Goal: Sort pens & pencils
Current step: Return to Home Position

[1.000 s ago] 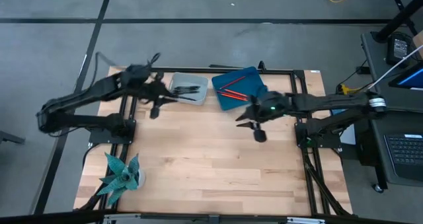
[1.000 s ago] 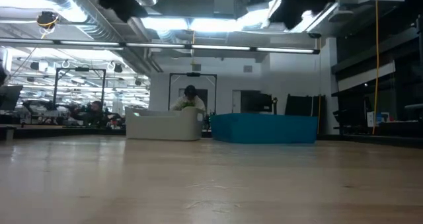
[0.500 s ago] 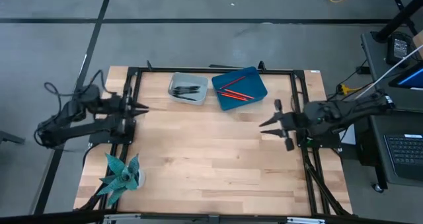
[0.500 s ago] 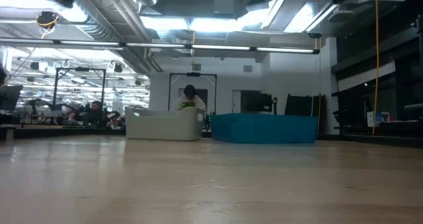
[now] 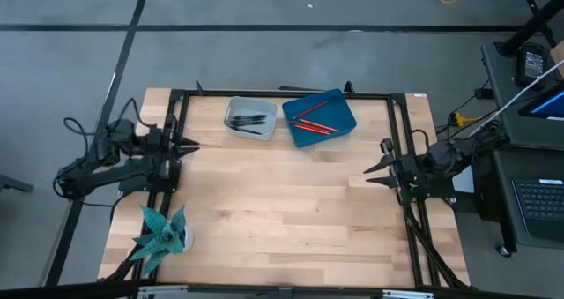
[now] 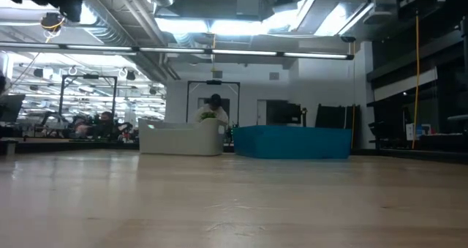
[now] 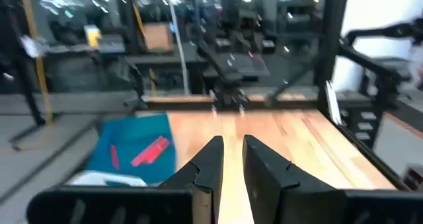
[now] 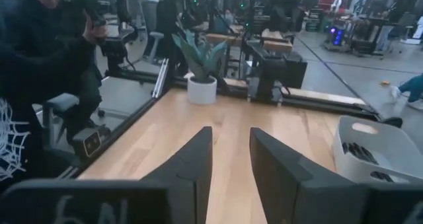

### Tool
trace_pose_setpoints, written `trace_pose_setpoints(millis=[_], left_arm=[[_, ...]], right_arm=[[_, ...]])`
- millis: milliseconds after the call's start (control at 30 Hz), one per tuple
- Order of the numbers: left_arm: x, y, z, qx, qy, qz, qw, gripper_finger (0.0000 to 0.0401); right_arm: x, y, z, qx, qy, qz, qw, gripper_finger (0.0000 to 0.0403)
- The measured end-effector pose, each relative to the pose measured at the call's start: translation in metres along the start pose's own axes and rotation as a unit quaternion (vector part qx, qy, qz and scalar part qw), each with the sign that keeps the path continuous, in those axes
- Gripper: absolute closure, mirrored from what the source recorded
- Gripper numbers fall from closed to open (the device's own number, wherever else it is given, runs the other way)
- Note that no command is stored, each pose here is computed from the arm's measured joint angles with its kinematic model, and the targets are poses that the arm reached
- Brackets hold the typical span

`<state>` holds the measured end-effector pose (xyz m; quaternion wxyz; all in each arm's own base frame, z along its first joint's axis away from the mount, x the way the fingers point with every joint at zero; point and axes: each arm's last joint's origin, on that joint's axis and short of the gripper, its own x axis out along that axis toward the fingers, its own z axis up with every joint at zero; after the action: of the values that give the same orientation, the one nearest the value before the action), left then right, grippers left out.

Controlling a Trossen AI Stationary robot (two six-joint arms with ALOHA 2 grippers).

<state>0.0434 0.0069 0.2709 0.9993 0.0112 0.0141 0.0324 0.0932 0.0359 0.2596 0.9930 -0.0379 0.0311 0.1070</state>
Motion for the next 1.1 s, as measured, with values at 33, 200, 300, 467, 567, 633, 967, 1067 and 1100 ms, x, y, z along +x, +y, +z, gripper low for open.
trace_pose_setpoints(millis=[33,200,300,467,567,633,967,1067,1100], left_arm=[[0.003,0.000,-0.004,-0.003,0.006,-0.007,1.000,0.0350],[0.016,0.002,-0.020,-0.007,0.000,-0.034,0.999,0.0350],[0.019,0.002,-0.026,-0.017,0.009,-0.034,0.999,0.0350],[0.022,0.003,-0.031,-0.040,0.013,-0.035,0.999,0.0350],[0.024,0.004,-0.033,-0.037,0.001,-0.032,0.999,0.0350],[0.026,0.004,-0.034,-0.036,-0.002,-0.031,0.999,0.0350],[0.040,0.005,-0.057,-0.022,-0.019,-0.043,0.999,0.0350],[0.045,0.004,-0.067,-0.019,-0.023,-0.044,0.999,0.0350],[0.046,0.003,-0.070,-0.019,-0.021,-0.046,0.999,0.0350]], right_arm=[[-0.001,0.000,-0.003,0.000,0.000,0.001,1.000,0.0299],[-0.003,0.001,-0.017,0.002,-0.006,-0.009,1.000,0.0299],[-0.004,0.000,-0.022,0.005,-0.019,-0.017,1.000,0.0299],[-0.003,0.001,-0.030,0.006,-0.023,-0.017,1.000,0.0299],[-0.001,0.001,-0.033,0.008,-0.029,-0.018,0.999,0.0299],[0.000,0.002,-0.036,0.012,-0.028,-0.018,0.999,0.0299],[0.000,0.003,-0.036,0.033,-0.028,0.005,0.999,0.0299],[0.000,0.003,-0.036,0.035,-0.028,0.009,0.999,0.0299],[0.000,0.003,-0.036,0.036,-0.029,0.009,0.999,0.0299]])
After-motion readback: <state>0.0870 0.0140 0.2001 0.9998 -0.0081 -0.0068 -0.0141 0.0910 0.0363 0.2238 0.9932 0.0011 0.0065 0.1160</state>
